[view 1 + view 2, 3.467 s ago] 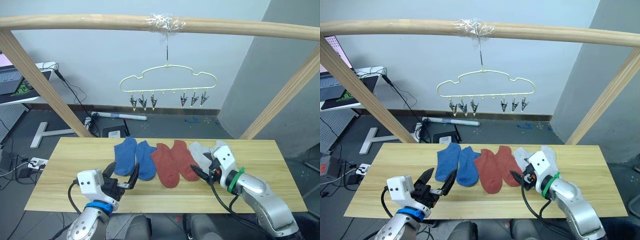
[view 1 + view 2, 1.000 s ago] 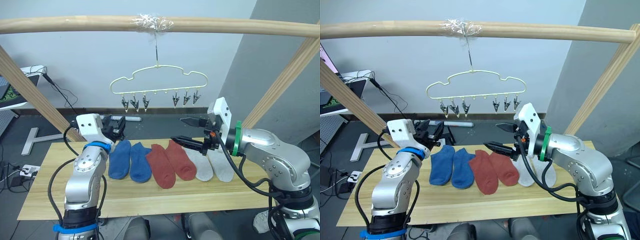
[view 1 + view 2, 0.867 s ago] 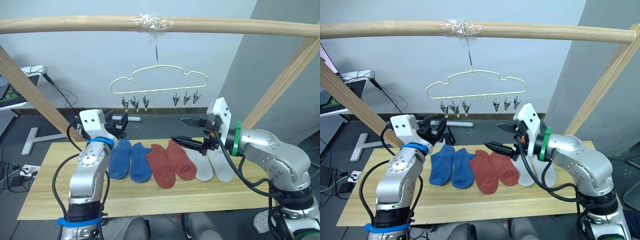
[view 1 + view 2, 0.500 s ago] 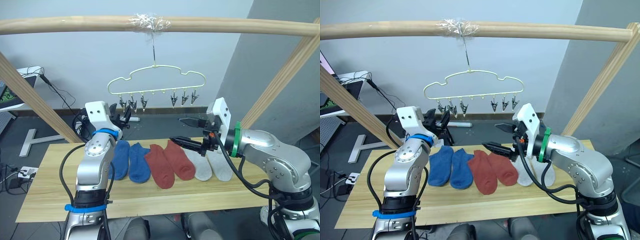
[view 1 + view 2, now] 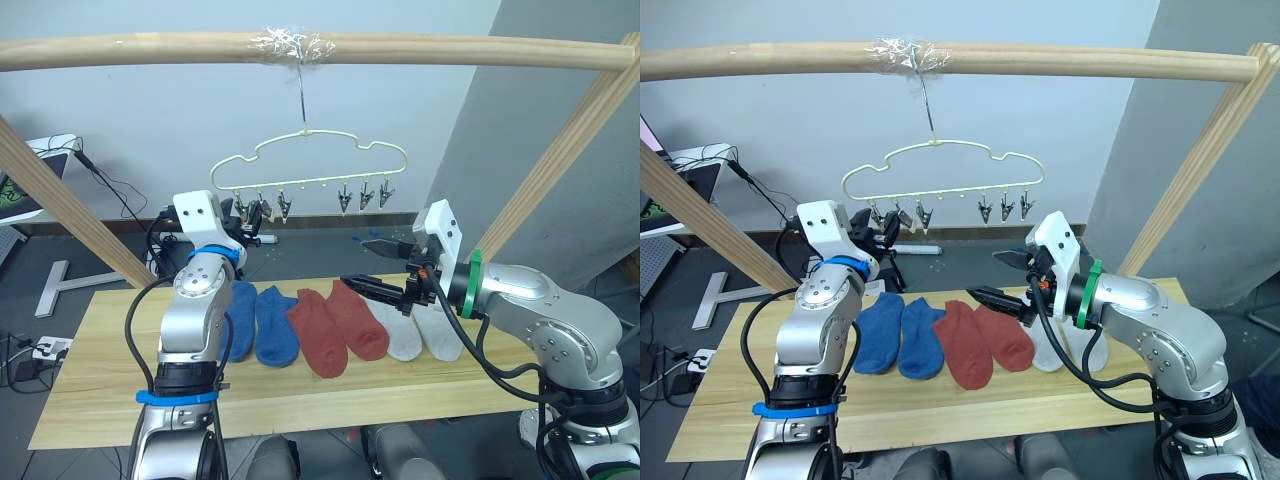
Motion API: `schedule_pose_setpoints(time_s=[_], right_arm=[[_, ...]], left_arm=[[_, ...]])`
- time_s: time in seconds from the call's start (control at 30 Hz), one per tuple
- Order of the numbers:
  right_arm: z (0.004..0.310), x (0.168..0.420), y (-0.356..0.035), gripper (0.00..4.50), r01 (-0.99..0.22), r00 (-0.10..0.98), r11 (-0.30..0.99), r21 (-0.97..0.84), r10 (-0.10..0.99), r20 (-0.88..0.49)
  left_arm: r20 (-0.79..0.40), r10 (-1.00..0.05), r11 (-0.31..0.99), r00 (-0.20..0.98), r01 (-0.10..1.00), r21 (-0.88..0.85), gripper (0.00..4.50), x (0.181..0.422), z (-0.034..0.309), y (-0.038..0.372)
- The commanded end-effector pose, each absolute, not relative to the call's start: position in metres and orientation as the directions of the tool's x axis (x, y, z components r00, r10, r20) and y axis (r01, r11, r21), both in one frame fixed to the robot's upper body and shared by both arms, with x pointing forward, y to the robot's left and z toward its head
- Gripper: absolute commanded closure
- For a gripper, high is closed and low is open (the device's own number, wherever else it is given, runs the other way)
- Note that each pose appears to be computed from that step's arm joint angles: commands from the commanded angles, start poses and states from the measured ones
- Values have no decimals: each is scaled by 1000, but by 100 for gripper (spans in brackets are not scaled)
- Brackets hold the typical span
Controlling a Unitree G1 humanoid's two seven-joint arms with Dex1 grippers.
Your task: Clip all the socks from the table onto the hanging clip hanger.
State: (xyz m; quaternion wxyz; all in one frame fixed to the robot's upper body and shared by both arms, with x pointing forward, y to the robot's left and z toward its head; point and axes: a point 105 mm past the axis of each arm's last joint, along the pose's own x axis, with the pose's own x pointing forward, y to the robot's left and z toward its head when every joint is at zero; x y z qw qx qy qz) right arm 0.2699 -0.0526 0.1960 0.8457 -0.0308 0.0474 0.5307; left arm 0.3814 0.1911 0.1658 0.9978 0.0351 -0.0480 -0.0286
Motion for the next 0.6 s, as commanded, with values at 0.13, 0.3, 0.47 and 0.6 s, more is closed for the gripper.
schedule_pose_setpoints(time_s=[0.13, 0.3, 0.47, 0.6], right_arm=[[206, 261, -48, 52, -915, 403, 401, -31, 912, -79], [205, 261, -48, 52, -916, 402, 401, -28, 912, -80], [205, 261, -48, 52, -914, 405, 404, -29, 911, -78], [205, 261, -48, 52, -912, 410, 409, -31, 909, -79]], left_arm=[[162, -87, 995, 983, 77, 67, 200, 366, 179, 192], [137, -71, 995, 988, 61, 76, 200, 362, 172, 196], [127, -53, 996, 990, 43, 84, 200, 369, 169, 197], [131, -42, 996, 991, 30, 90, 200, 375, 170, 197]])
